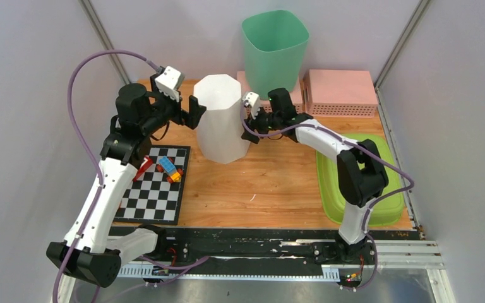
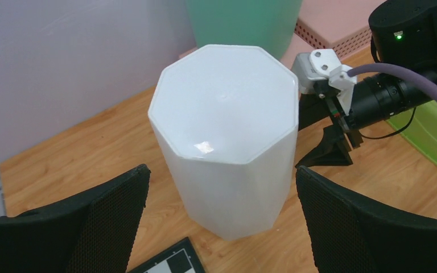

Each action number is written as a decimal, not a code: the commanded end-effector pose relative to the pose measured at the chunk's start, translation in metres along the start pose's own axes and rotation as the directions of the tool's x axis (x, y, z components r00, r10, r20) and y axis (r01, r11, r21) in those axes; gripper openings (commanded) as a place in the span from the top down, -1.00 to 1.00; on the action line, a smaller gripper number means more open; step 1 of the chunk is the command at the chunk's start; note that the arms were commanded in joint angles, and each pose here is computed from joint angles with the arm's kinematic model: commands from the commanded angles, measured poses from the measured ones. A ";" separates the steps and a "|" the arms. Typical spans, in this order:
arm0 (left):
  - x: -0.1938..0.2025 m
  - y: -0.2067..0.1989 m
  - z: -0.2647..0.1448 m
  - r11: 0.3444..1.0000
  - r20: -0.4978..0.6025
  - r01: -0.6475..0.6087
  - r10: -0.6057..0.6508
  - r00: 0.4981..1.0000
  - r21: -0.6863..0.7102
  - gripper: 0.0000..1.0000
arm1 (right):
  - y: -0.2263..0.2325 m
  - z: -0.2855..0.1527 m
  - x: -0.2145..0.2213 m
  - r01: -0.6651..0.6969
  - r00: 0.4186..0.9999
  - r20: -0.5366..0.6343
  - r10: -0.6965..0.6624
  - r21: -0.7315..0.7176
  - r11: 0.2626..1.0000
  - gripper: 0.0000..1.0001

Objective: Turn the large container upside down

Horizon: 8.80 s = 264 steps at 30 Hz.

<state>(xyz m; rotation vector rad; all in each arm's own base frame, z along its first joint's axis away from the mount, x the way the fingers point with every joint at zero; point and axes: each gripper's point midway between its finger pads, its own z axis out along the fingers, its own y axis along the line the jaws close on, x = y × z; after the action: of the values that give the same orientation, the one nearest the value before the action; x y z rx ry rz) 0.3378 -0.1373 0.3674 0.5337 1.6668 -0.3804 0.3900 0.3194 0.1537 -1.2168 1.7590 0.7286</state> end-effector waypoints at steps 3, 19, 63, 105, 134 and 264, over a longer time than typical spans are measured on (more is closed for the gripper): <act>0.000 0.006 -0.010 0.988 -0.009 -0.154 0.154 0.988 -0.022 -1.00 | -0.020 0.030 -0.027 -0.047 0.999 -0.002 0.048 0.157 0.987 -0.30; 0.036 0.003 0.007 0.948 -0.068 -0.308 0.313 0.947 0.073 -1.00 | -0.013 -0.028 -0.029 -0.200 0.977 -0.042 0.210 0.171 0.965 -0.36; 0.058 0.045 0.106 0.792 -0.372 -0.568 0.470 0.801 -0.222 -1.00 | 0.024 -0.183 -0.002 -0.217 0.972 0.138 0.189 0.232 0.948 -0.42; 0.062 0.234 0.110 0.663 -0.510 -0.618 0.391 0.767 -0.422 -1.00 | 0.020 -0.182 0.003 -0.239 0.967 0.144 0.208 0.245 0.940 -0.43; 0.076 0.288 0.073 0.626 -0.584 -0.601 0.272 0.765 -0.496 -0.96 | 0.019 -0.183 0.003 -0.243 0.966 0.146 0.212 0.248 0.938 -0.43; 0.128 0.011 -0.049 0.953 -0.243 -0.260 0.293 0.925 0.157 -1.00 | -0.094 -0.173 -0.211 0.265 0.940 0.073 -0.334 0.459 0.848 -0.69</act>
<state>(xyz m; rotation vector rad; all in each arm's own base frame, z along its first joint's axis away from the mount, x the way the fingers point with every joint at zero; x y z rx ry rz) 0.3179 -0.0775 0.2722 0.8159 1.8035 -0.1606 0.4447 0.2195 0.4184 -1.0033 1.4821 0.2638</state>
